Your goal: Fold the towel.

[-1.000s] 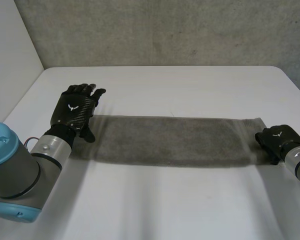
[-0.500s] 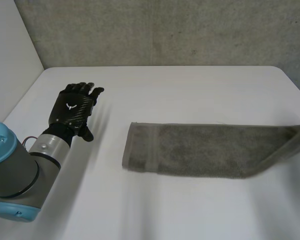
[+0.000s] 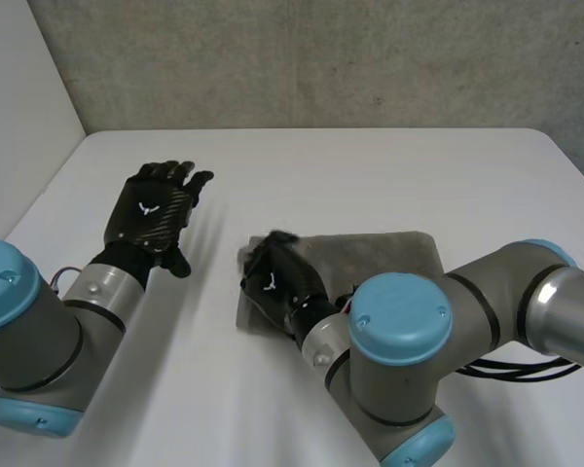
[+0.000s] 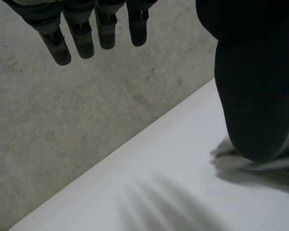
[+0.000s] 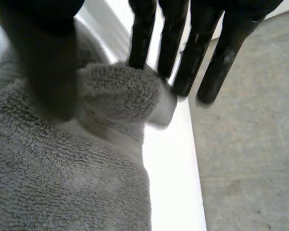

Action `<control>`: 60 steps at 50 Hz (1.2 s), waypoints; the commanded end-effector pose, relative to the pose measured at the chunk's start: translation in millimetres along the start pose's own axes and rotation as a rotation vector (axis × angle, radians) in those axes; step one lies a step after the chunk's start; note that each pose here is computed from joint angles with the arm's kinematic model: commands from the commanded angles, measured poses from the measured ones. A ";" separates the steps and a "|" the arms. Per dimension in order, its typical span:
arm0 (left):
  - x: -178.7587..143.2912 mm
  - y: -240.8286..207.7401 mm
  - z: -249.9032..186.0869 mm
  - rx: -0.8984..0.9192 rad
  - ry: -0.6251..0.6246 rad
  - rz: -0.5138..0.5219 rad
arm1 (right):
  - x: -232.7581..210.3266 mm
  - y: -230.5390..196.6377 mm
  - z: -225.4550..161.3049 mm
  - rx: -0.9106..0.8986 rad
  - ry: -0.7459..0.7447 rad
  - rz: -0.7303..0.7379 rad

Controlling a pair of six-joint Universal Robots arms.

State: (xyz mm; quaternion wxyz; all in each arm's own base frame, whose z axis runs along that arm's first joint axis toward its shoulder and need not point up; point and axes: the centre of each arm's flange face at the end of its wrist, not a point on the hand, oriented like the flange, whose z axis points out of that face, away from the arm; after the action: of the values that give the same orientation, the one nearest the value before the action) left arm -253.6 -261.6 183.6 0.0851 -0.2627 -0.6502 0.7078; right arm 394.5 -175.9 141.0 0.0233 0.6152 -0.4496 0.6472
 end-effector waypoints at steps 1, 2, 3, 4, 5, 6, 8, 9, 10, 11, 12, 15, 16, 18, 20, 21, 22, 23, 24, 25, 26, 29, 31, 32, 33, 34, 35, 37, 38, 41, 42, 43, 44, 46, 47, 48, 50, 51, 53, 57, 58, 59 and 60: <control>14.4 -15.6 8.0 0.072 0.038 -0.003 | 57.7 0.7 -17.0 0.003 0.134 0.185; 19.7 -19.5 10.6 0.090 0.050 -0.015 | 73.1 6.9 -22.1 -0.008 0.172 0.258; 19.7 -19.5 10.6 0.091 0.051 -0.015 | 86.7 13.2 -27.5 -0.023 0.207 0.325; 25.8 -23.6 12.4 0.108 0.067 -0.028 | 86.8 13.2 -27.5 -0.023 0.208 0.326; 30.7 -27.9 14.3 0.123 0.080 -0.047 | 97.0 20.0 -33.2 -0.037 0.235 0.388; 30.8 -27.9 14.3 0.123 0.080 -0.047 | 101.7 28.9 -39.4 -0.062 0.250 0.440; 43.5 -31.5 17.9 0.139 0.114 -0.081 | 101.0 39.3 -46.5 -0.098 0.249 0.484; 43.6 -31.5 17.9 0.139 0.114 -0.081 | 101.0 39.4 -46.6 -0.098 0.249 0.485; 50.8 -30.8 19.9 0.140 0.133 -0.088 | 99.2 53.0 -52.8 -0.152 0.243 0.521; 50.9 -30.8 19.9 0.140 0.133 -0.088 | 97.2 68.7 -59.1 -0.217 0.233 0.544; 57.7 -29.4 21.7 0.138 0.145 -0.090 | 97.2 68.8 -59.2 -0.218 0.233 0.544; 66.5 -20.1 26.2 0.114 0.149 -0.092 | 90.0 96.3 -72.4 -0.337 0.202 0.591; 70.1 -12.4 28.0 0.092 0.149 -0.093 | 86.6 107.3 -77.5 -0.378 0.190 0.612; 73.1 -4.9 29.4 0.071 0.147 -0.092 | 81.9 117.9 -81.6 -0.407 0.175 0.633; 76.0 3.6 29.2 0.046 0.148 -0.091 | 79.6 128.3 -85.0 -0.428 0.163 0.656; 78.8 10.2 28.1 0.024 0.154 -0.089 | 74.3 136.6 -87.1 -0.445 0.141 0.678; 78.8 10.3 28.1 0.024 0.154 -0.089 | 68.9 143.5 -87.1 -0.461 0.121 0.692; 80.0 15.4 27.5 0.006 0.157 -0.089 | 68.9 143.6 -87.1 -0.461 0.120 0.693; 81.1 19.9 26.0 -0.014 0.161 -0.089 | 63.8 148.2 -86.2 -0.475 0.104 0.700; 81.1 20.0 26.0 -0.014 0.161 -0.089 | 62.6 152.8 -85.0 -0.485 0.103 0.705; 81.6 22.2 24.3 -0.029 0.165 -0.089 | 62.6 152.9 -85.0 -0.486 0.103 0.705; 81.9 25.0 21.1 -0.052 0.168 -0.090 | 68.4 157.4 -80.9 -0.486 0.122 0.692; 81.4 24.3 19.3 -0.057 0.168 -0.090 | 74.8 158.1 -78.7 -0.480 0.141 0.678; 80.7 22.0 17.8 -0.060 0.168 -0.090 | 82.9 157.4 -76.1 -0.470 0.165 0.656; 80.7 21.9 17.8 -0.060 0.168 -0.090 | 90.8 152.5 -72.4 -0.449 0.187 0.627; 79.5 18.4 15.5 -0.060 0.168 -0.090 | 90.9 152.4 -72.4 -0.448 0.187 0.627; 77.2 11.0 13.8 -0.050 0.165 -0.092 | 104.3 150.1 -68.4 -0.426 0.224 0.590; 74.8 2.8 11.7 -0.036 0.162 -0.092 | 115.8 143.8 -64.5 -0.397 0.249 0.549; 70.9 -7.8 9.5 -0.015 0.152 -0.093 | 121.5 131.6 -58.5 -0.355 0.251 0.505; 62.1 -27.7 6.6 0.035 0.122 -0.094 | 111.0 85.1 -39.7 -0.222 0.178 0.390; 62.1 -27.9 6.6 0.035 0.122 -0.094 | 99.5 63.5 -31.6 -0.169 0.132 0.326; 56.4 -37.9 4.7 0.059 0.097 -0.094 | 99.4 63.3 -31.5 -0.169 0.132 0.325; 49.8 -46.9 3.1 0.080 0.062 -0.095 | 85.7 44.2 -23.7 -0.124 0.083 0.243; 42.1 -55.1 2.2 0.099 0.023 -0.095 | 72.7 31.5 -18.5 -0.089 0.038 0.162; 33.5 -60.2 1.4 0.110 -0.020 -0.095 | 60.7 21.6 -14.4 -0.059 0.001 0.080; 33.4 -60.2 1.4 0.110 -0.021 -0.095 | 45.5 15.4 -10.8 -0.028 -0.046 0.007; 23.3 -63.6 0.9 0.116 -0.066 -0.094 | 28.0 7.6 -8.5 0.017 -0.100 -0.057; 13.1 -66.6 0.4 0.121 -0.106 -0.096 | 27.9 7.5 -8.5 0.018 -0.101 -0.058; 4.4 -69.0 0.6 0.128 -0.135 -0.100 | -7.5 -6.0 -8.6 0.123 -0.208 -0.160; -4.9 -68.1 0.7 0.125 -0.163 -0.104 | -22.5 -10.1 -8.0 0.170 -0.247 -0.194; -4.7 -67.3 0.3 0.124 -0.162 -0.103 | -21.5 -10.6 -8.2 0.170 -0.241 -0.182; -4.7 -67.3 0.3 0.124 -0.162 -0.103 | -16.0 -12.0 -7.7 0.165 -0.216 -0.165; -4.2 -67.5 0.2 0.124 -0.161 -0.104 | -15.9 -12.1 -7.7 0.165 -0.216 -0.165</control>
State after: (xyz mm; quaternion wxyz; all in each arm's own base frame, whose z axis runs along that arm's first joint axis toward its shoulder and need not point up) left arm -268.6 -252.3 251.4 0.0886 -0.1690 -0.6197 0.7613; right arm 395.8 -160.9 139.5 -0.0108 0.7143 -0.3532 0.6041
